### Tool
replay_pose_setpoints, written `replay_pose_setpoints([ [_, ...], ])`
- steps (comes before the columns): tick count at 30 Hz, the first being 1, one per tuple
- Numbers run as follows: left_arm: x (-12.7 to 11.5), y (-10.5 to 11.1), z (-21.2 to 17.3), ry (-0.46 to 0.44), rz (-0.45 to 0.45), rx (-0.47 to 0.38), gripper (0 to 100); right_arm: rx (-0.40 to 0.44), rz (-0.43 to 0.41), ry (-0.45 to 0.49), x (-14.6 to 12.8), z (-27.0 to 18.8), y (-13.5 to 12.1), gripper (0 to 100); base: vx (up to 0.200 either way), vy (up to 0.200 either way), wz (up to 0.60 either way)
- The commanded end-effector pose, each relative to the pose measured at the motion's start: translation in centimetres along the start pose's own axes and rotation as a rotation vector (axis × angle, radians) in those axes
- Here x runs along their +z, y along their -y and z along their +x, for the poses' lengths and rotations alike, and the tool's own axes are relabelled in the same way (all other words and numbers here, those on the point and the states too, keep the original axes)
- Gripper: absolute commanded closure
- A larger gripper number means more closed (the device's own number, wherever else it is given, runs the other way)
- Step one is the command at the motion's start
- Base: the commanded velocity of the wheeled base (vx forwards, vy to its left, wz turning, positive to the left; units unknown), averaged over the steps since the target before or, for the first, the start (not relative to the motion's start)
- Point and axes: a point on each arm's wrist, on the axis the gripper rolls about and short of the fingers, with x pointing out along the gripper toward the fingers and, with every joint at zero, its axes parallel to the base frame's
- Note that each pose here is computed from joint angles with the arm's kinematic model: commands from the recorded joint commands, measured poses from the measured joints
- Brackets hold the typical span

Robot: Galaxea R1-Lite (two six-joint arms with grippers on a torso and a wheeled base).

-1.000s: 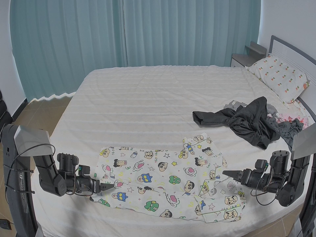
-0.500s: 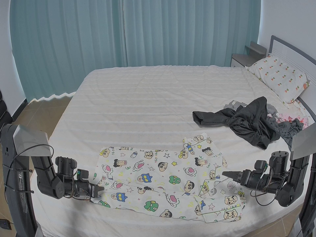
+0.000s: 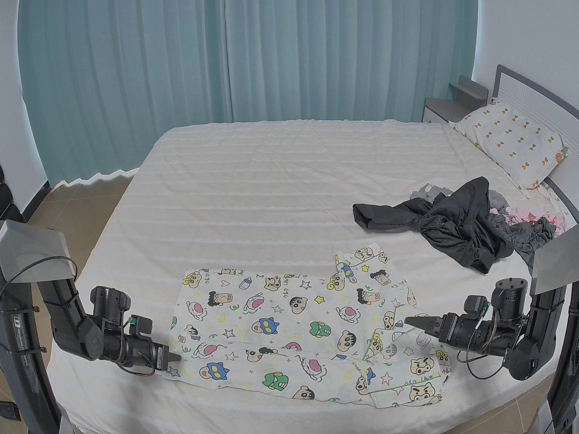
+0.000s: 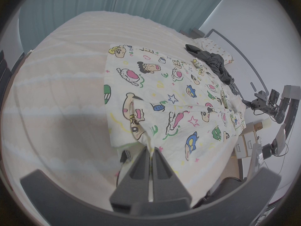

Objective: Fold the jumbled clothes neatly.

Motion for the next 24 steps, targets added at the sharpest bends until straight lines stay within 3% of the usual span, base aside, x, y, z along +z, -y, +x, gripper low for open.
replay_pose_setpoints([
  [1,0.5,0.2,-1.9,0.029,0.021,0.024,100,0.007,-0.006,0.004,0.0,0.0,-0.1,0,0.0,0.0,0.0],
  [16,-0.7,-0.2,-1.9,-0.016,-0.002,0.048,100,0.006,-0.005,0.003,0.0,0.0,-0.1,0,0.0,0.0,0.0],
  [17,-0.7,-0.3,-1.8,-0.022,-0.008,0.067,0,0.006,-0.003,0.002,0.0,0.0,-0.1,0,0.0,0.0,0.0],
  [19,-0.7,-0.4,-1.6,-0.025,-0.015,0.074,0,0.006,-0.001,0.002,0.0,0.0,-0.1,0,0.0,0.0,0.0],
  [24,-0.9,-0.3,-1.9,-0.011,-0.139,0.071,0,0.005,0.002,0.001,-0.1,-0.2,-0.2,0,0.0,0.0,0.0],
])
